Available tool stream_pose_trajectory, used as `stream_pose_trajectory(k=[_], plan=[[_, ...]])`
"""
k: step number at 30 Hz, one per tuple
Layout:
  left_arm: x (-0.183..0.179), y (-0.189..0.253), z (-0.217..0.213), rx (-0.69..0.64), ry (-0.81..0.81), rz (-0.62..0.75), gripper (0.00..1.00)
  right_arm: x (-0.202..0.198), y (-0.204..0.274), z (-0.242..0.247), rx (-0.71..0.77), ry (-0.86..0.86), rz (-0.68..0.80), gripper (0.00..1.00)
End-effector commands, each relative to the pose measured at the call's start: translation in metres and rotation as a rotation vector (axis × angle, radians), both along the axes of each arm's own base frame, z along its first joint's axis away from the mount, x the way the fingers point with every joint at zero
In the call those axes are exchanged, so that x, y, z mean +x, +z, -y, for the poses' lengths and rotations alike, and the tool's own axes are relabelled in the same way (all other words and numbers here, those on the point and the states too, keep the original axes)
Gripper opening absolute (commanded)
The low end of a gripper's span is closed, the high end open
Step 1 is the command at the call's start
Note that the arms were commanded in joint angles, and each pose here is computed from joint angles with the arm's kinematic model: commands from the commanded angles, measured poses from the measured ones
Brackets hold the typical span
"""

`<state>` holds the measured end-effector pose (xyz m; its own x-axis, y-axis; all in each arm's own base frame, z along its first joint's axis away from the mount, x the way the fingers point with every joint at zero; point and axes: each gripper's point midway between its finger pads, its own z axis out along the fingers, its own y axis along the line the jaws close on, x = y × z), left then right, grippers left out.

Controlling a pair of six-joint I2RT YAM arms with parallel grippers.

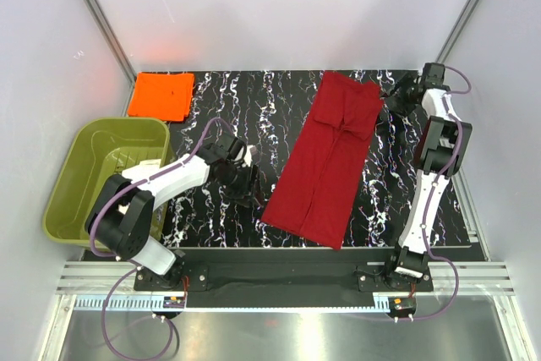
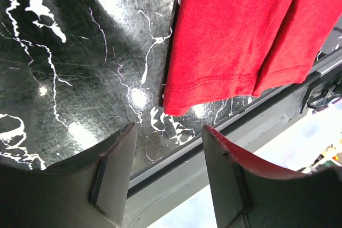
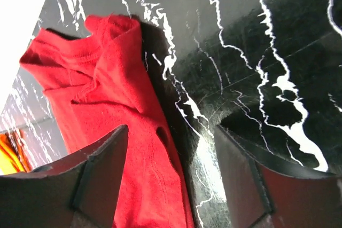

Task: Fold and stack the t-shirts
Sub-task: Fold the tshirt

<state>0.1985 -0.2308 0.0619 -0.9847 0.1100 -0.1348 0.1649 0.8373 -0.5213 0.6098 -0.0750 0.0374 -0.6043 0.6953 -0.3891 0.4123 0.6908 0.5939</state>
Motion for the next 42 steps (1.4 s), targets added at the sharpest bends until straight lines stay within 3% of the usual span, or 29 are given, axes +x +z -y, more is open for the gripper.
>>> stream_pose_trajectory(k=[1, 8, 13, 22, 24, 25, 28, 31, 32, 38, 40, 42], plan=[[0.002, 0.009, 0.007, -0.042, -0.026, 0.009, 0.57, 0.001, 0.017, -0.014, 0.013, 0.085, 0.084, 0.72], [-0.004, 0.006, 0.003, -0.029, -0.045, -0.004, 0.56, 0.009, 0.002, -0.026, 0.091, 0.146, 0.108, 0.52], [-0.007, 0.004, 0.002, -0.032, -0.050, -0.011, 0.56, 0.012, 0.011, -0.023, 0.079, 0.127, 0.122, 0.29], [-0.005, 0.002, 0.004, -0.043, -0.060, -0.018, 0.56, 0.018, 0.054, -0.022, 0.070, 0.126, 0.188, 0.24], [-0.005, 0.002, 0.005, -0.046, -0.061, -0.020, 0.55, 0.016, 0.058, -0.026, 0.081, 0.139, 0.191, 0.27], [-0.006, 0.000, 0.005, -0.045, -0.063, -0.025, 0.56, 0.016, 0.061, -0.026, 0.081, 0.144, 0.195, 0.33], [-0.006, -0.002, 0.005, -0.046, -0.064, -0.031, 0.56, 0.013, 0.061, -0.028, 0.083, 0.150, 0.187, 0.33], [-0.007, -0.004, 0.005, -0.045, -0.068, -0.039, 0.55, 0.010, 0.061, -0.032, 0.082, 0.158, 0.170, 0.27], [-0.007, -0.004, 0.005, -0.047, -0.068, -0.038, 0.55, 0.010, 0.061, -0.032, 0.072, 0.156, 0.169, 0.18], [-0.007, -0.005, 0.004, -0.044, -0.065, -0.040, 0.55, 0.010, 0.079, -0.034, 0.017, 0.149, 0.177, 0.13], [-0.009, -0.007, 0.004, -0.044, -0.064, -0.045, 0.55, 0.009, 0.083, -0.036, 0.003, 0.146, 0.169, 0.36], [-0.009, -0.007, 0.004, -0.044, -0.061, -0.046, 0.55, 0.009, 0.082, -0.037, 0.005, 0.149, 0.163, 0.38]])
